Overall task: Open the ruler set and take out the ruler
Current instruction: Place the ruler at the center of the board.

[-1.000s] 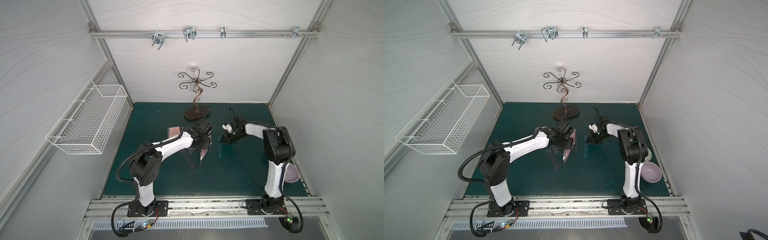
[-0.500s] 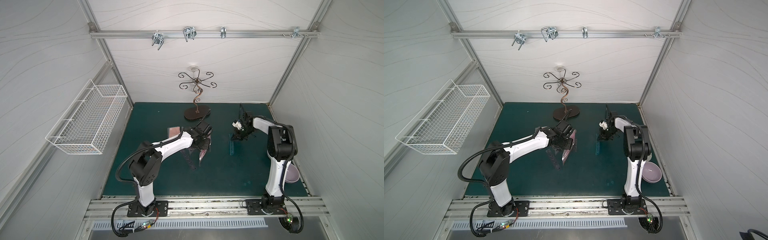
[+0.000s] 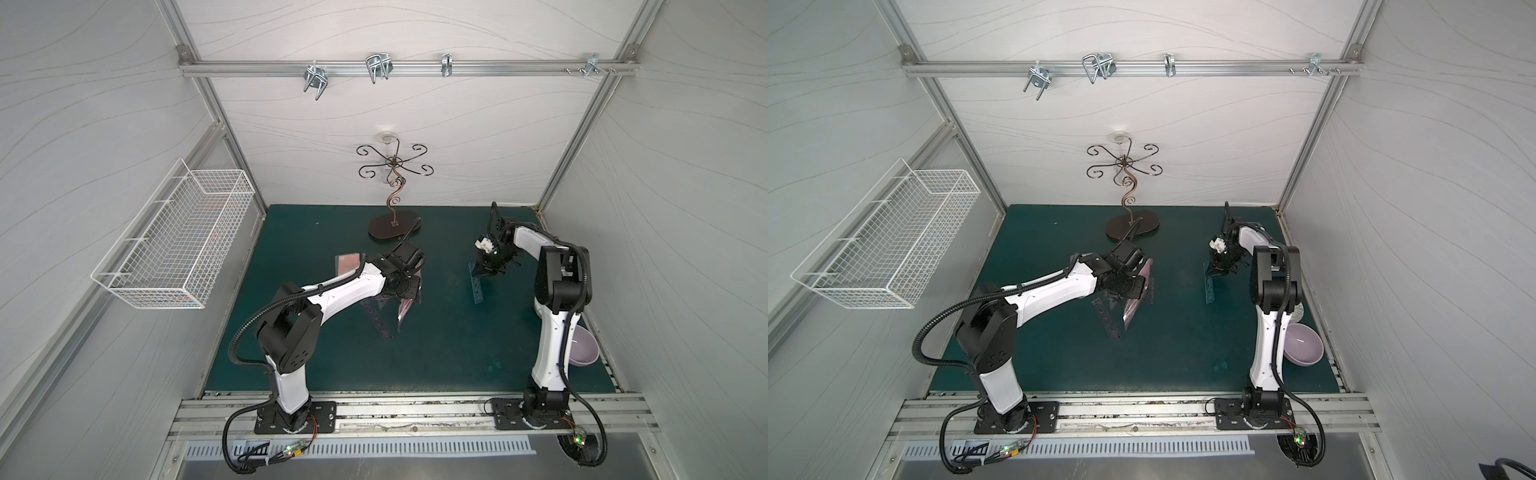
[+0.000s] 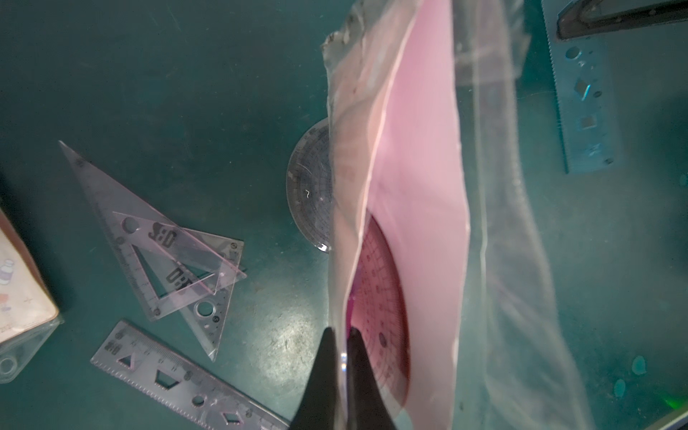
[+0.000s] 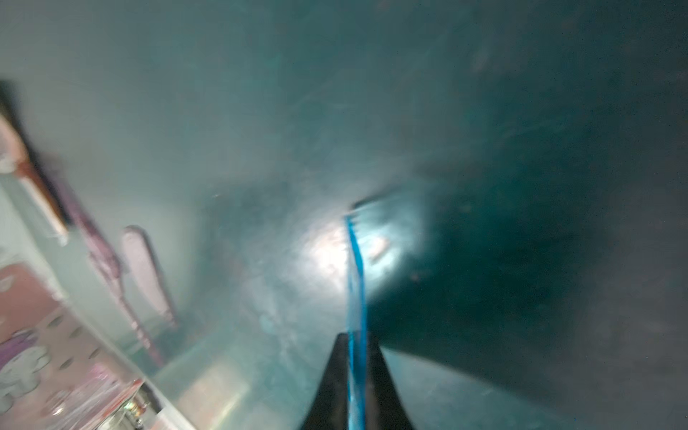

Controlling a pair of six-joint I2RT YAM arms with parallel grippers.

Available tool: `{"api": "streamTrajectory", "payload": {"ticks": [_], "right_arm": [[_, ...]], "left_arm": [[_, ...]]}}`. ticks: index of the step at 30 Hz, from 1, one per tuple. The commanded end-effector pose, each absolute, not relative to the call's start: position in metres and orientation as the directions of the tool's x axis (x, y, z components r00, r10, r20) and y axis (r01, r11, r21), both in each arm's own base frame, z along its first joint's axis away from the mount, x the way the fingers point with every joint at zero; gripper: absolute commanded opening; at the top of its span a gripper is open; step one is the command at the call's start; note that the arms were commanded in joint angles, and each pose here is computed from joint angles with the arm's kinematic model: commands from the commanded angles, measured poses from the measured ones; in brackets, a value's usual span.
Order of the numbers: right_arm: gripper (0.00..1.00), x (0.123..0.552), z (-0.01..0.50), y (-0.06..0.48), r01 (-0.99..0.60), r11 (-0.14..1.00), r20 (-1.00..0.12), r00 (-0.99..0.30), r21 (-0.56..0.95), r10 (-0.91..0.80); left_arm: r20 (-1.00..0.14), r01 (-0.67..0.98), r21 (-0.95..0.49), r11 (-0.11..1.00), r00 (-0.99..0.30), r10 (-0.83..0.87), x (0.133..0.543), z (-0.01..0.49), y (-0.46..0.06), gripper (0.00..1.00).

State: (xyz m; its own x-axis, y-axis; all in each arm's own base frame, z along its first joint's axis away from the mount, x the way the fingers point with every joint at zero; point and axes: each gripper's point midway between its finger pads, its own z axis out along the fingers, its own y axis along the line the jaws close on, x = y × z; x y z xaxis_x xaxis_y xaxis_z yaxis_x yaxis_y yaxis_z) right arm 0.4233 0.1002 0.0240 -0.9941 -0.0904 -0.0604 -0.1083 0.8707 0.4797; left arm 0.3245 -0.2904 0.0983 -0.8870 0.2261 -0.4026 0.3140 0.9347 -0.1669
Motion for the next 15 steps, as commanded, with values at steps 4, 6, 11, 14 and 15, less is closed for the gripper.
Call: {"api": "streamTrajectory", "payload": {"ticks": [4, 6, 11, 14, 15], "right_arm": [[0.4, 0.417, 0.012, 0.087, -0.114, 0.923, -0.02, -0.993, 0.368, -0.115], [0.41, 0.421, 0.025, 0.089, -0.11, 0.928, -0.044, -0.994, 0.356, -0.101], [0.41, 0.423, 0.073, 0.1, -0.104, 0.928, -0.162, -0.986, 0.357, -0.048], [0.4, 0.413, 0.092, 0.119, -0.093, 0.917, -0.215, -0.977, 0.388, -0.008], [0.39, 0.408, 0.1, 0.128, -0.107, 0.906, -0.246, -0.969, 0.41, -0.004]], "left_arm": [[-0.454, 0.324, -0.183, 0.928, -0.865, 0.212, 0.333, 0.114, -0.296, 0.0], [-0.452, 0.321, -0.192, 0.928, -0.868, 0.207, 0.333, 0.113, -0.298, 0.0], [-0.446, 0.309, -0.203, 0.929, -0.874, 0.193, 0.334, 0.11, -0.299, 0.0], [-0.444, 0.308, -0.198, 0.93, -0.875, 0.195, 0.333, 0.11, -0.298, 0.0], [-0.446, 0.309, -0.198, 0.93, -0.873, 0.195, 0.334, 0.111, -0.298, 0.0]]}}
